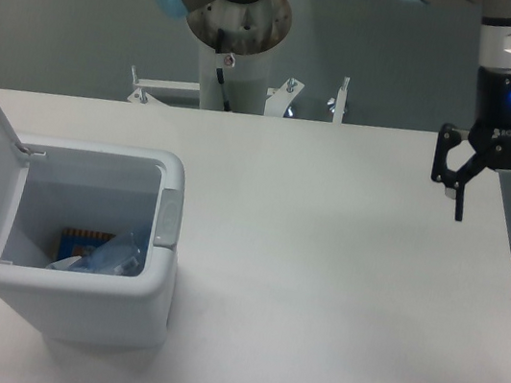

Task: Place the trash in the trash can

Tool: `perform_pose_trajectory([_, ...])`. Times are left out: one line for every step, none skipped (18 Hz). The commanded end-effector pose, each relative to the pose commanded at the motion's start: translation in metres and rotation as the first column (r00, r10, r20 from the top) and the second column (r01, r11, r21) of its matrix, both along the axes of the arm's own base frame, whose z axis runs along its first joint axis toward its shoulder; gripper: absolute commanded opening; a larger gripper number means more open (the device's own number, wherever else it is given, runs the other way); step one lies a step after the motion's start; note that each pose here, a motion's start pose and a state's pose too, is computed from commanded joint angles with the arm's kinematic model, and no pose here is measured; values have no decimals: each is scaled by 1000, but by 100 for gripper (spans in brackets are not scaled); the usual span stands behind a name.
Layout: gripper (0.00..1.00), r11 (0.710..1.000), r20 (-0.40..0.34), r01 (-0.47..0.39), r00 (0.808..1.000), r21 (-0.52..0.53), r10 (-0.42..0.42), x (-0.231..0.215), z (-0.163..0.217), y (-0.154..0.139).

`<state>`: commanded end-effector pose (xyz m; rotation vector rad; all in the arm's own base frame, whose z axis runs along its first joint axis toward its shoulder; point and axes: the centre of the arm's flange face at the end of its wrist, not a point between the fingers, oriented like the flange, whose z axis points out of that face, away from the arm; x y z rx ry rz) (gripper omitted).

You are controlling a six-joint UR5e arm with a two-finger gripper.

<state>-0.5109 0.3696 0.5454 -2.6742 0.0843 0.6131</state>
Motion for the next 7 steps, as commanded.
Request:
perform_pose_trajectory([100, 999, -4, 21, 1000, -29, -21, 0, 0, -2])
perform_pose_trajectory([100, 997, -10, 30, 999, -69, -30, 2, 2, -8])
perform_pose_trajectory([100, 993, -10, 39, 999, -115, -40, 4, 1, -11])
perform_pose_trajectory([100, 987, -19, 45, 999, -155, -49, 4, 0, -15])
perform_pose_trajectory([100, 983, -27, 58, 998, -175, -63, 5, 2, -15])
perform_pose_trajectory([100, 983, -34, 54, 998, -174, -61, 6, 6, -14])
perform_pose_trajectory([100, 984, -32, 51, 998, -170, -58, 7, 6, -13])
